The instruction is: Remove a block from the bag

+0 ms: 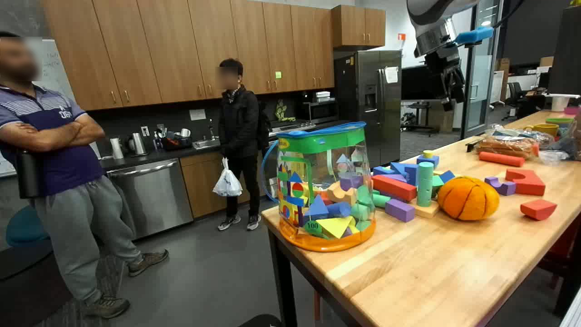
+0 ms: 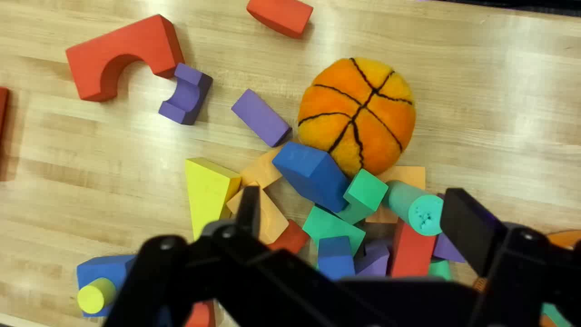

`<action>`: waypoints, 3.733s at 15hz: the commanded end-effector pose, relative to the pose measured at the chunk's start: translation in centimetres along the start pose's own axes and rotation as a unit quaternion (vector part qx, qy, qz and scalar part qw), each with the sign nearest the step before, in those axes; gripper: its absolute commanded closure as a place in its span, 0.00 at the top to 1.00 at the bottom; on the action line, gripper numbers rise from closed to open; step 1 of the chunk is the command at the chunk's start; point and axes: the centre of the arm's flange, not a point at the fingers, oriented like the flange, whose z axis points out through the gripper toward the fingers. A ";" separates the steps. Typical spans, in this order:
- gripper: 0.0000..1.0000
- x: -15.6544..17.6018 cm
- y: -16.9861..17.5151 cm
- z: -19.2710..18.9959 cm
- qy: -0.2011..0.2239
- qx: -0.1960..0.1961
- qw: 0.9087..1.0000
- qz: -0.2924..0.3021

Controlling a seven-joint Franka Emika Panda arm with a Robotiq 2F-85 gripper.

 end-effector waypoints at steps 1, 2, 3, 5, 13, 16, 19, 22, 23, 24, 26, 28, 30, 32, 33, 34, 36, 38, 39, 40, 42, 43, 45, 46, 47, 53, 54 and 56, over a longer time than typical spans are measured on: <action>1.00 0.0 0.0 0.0 0.000 0.000 1.000 0.000; 1.00 0.0 0.0 0.0 0.001 0.000 1.000 0.000; 1.00 0.0 0.0 -0.1 0.001 0.000 1.000 0.000; 1.00 0.0 0.0 -0.1 0.001 0.000 1.000 0.000; 1.00 0.0 0.0 -0.1 0.001 0.000 1.000 0.000; 1.00 0.0 0.0 -0.1 -0.001 -0.004 1.000 0.001; 1.00 0.6 -0.4 -1.1 0.001 -0.023 1.000 0.000; 1.00 1.2 -1.6 -3.7 0.018 -0.053 0.998 -0.001; 1.00 1.5 -2.1 -4.8 0.029 -0.067 0.997 0.002; 1.00 1.9 -2.9 -6.1 0.044 -0.083 0.996 0.004; 1.00 2.6 -4.7 -8.6 0.068 -0.113 0.991 -0.001; 1.00 3.3 -7.0 -10.9 0.088 -0.145 0.985 -0.011; 1.00 4.1 -9.5 -13.0 0.106 -0.178 0.978 -0.022; 1.00 5.3 -12.1 -14.6 0.128 -0.205 0.970 -0.031; 1.00 5.9 -13.3 -15.2 0.140 -0.214 0.966 -0.034; 1.00 6.6 -14.5 -15.6 0.151 -0.220 0.963 -0.037; 1.00 8.0 -16.8 -15.9 0.172 -0.226 0.958 -0.046; 1.00 9.6 -19.3 -15.5 0.188 -0.227 0.954 -0.059; 1.00 10.4 -20.4 -15.0 0.195 -0.228 0.952 -0.067; 1.00 11.4 -21.6 -14.1 0.203 -0.232 0.949 -0.074; 1.00 13.3 -24.1 -11.8 0.212 -0.236 0.944 -0.090; 1.00 14.0 -25.2 -10.8 0.214 -0.237 0.943 -0.097; 1.00 16.2 -28.7 -6.2 0.209 -0.238 0.942 -0.111; 1.00 17.2 -30.0 -3.9 0.203 -0.238 0.943 -0.115; 1.00 17.9 -31.4 -1.9 0.197 -0.238 0.944 -0.120; 1.00 20.2 -37.3 8.9 0.159 -0.222 0.953 -0.133; 1.00 19.9 -36.4 6.7 0.158 -0.220 0.952 -0.140; 1.00 20.2 -37.2 8.5 0.150 -0.218 0.954 -0.140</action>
